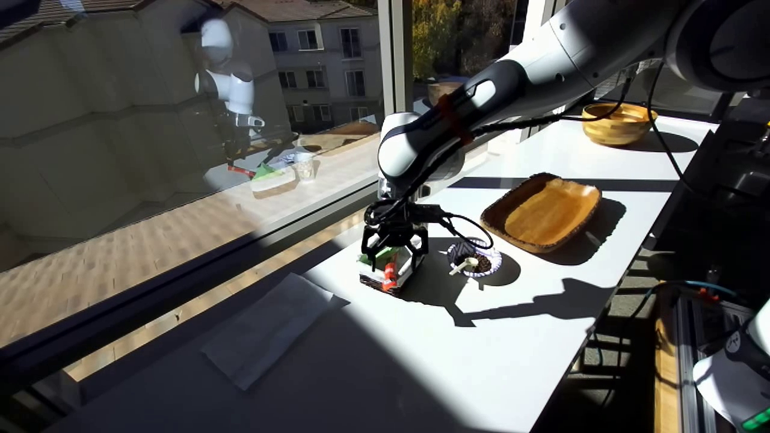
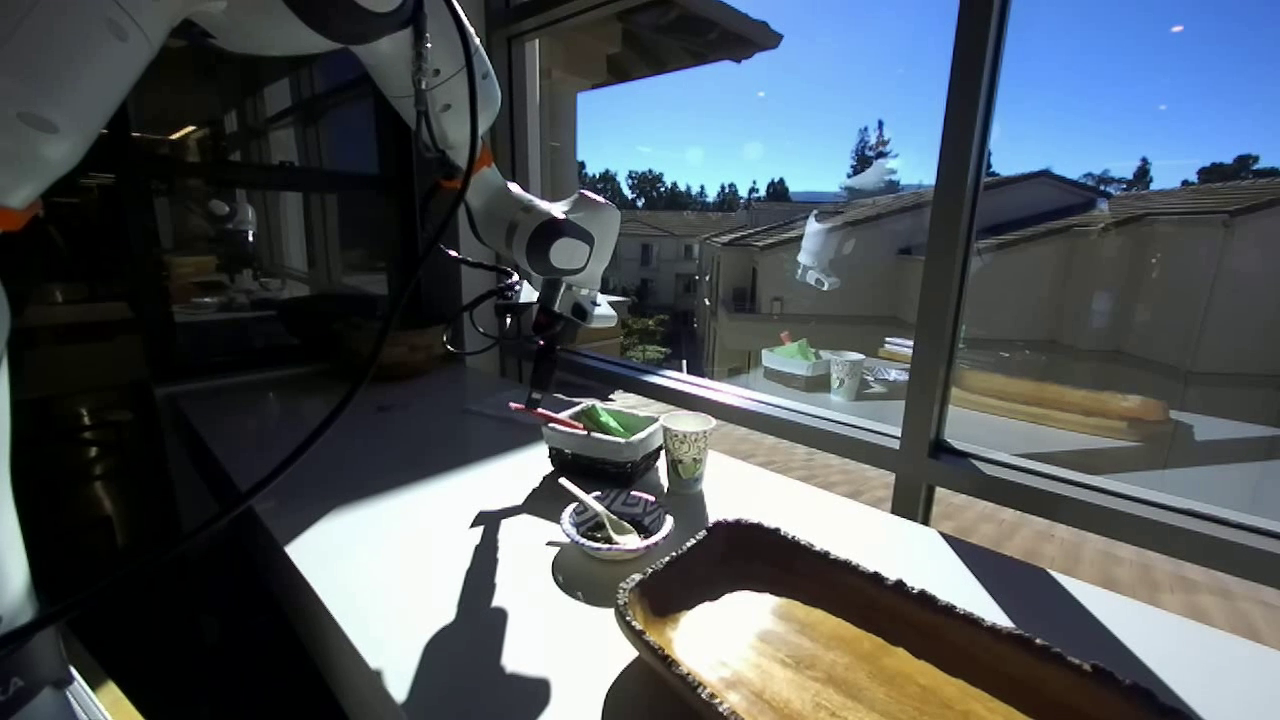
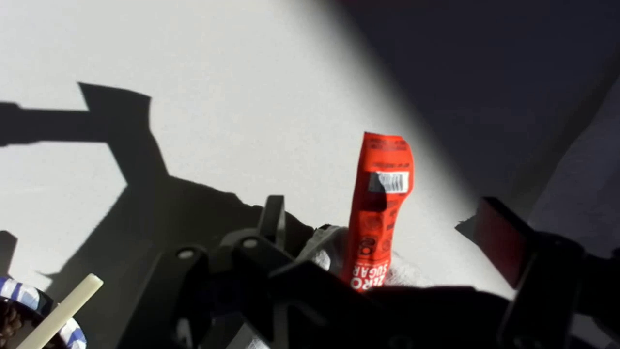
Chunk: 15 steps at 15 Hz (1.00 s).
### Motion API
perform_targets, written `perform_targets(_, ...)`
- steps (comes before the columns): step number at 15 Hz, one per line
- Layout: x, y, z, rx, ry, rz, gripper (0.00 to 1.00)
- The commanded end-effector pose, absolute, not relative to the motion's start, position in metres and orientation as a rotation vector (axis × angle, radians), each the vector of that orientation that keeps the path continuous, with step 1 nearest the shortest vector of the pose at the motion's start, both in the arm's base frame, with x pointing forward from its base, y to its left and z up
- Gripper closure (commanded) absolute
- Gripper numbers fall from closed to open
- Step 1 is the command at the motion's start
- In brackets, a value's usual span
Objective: Put the orange packet in the brown bowl
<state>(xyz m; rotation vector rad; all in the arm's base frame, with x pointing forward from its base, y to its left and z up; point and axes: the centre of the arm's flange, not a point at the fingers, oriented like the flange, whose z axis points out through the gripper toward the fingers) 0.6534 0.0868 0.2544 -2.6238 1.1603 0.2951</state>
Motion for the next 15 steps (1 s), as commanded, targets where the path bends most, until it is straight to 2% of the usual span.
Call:
perform_targets(1,0.657,0.089,0.236,-2.613,1.180,0.373,0.00)
perform_targets(4,0.656,0.086,0.226,-2.615,1.228,0.371,0.03)
perform_targets(5,0.657,0.084,0.224,-2.610,1.242,0.363,0.10)
perform_targets(6,0.657,0.083,0.222,-2.607,1.251,0.362,0.28)
perform_targets(7,0.658,0.083,0.222,-2.607,1.253,0.363,0.29)
perform_targets(8,0.659,0.084,0.222,-2.604,1.256,0.365,0.36)
perform_targets(13,0.661,0.085,0.223,-2.606,1.261,0.360,0.76)
perform_targets(15,0.662,0.086,0.222,-2.612,1.251,0.358,0.81)
